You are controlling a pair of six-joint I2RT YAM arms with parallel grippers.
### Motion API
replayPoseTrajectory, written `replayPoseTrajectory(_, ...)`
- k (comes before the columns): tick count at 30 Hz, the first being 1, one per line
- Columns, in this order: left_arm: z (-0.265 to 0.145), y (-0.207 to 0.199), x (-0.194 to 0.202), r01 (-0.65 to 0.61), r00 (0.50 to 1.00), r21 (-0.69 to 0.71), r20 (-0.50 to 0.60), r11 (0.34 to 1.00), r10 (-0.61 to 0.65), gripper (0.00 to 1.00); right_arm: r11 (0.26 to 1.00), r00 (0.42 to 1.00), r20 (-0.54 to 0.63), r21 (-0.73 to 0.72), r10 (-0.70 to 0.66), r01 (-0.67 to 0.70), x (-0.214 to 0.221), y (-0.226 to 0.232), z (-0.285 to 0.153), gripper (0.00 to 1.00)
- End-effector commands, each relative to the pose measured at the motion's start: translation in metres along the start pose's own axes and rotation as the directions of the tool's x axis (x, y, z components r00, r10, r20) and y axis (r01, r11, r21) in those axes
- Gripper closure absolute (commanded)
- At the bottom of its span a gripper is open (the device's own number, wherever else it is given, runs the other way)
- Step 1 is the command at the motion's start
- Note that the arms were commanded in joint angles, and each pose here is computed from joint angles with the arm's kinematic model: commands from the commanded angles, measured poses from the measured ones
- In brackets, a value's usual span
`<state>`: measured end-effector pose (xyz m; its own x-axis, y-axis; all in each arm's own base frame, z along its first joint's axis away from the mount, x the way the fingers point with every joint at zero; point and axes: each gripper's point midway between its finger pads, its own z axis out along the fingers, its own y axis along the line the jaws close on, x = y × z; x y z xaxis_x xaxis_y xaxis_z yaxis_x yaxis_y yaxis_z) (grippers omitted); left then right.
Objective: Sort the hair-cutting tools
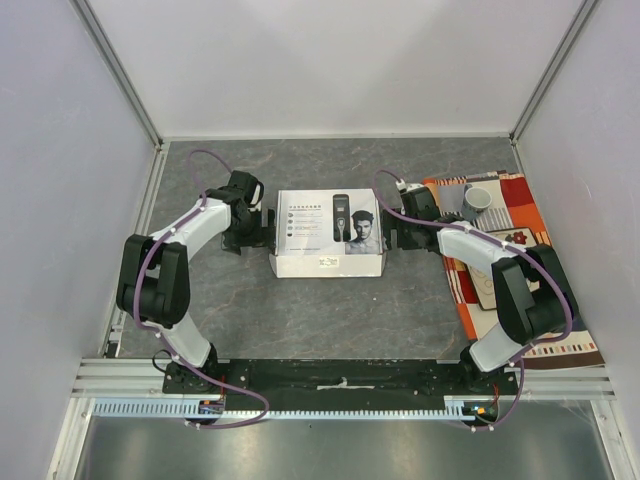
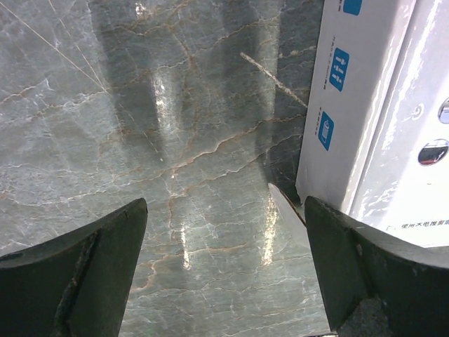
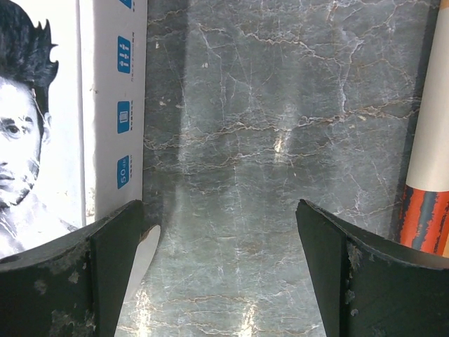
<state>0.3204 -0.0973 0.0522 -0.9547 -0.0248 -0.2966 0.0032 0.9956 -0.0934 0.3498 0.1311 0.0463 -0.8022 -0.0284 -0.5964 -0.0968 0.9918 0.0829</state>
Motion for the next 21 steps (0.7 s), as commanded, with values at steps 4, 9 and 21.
replayPoseTrajectory(4, 0.002, -0.007, 0.008, 0.022, 0.999, 0.038, -0.029, 0.999, -0.021, 0.01, 1.0, 1.0, -0.014, -0.029, 0.005, -0.006, 0.006, 0.006, 0.003, 0.02)
replayPoseTrajectory(9, 0.003, -0.006, 0.016, 0.02, 0.998, 0.039, -0.054, 0.999, -0.018, 0.02, 1.0, 0.999, -0.049, -0.026, -0.01, 0.008, 0.012, 0.006, 0.001, 0.02)
replayPoseTrajectory(21, 0.0, -0.016, 0.029, 0.023, 0.995, 0.102, -0.1, 0.995, -0.013, 0.04, 0.999, 0.985, -0.171, -0.026, -0.025, 0.021, 0.04, 0.006, -0.005, 0.02)
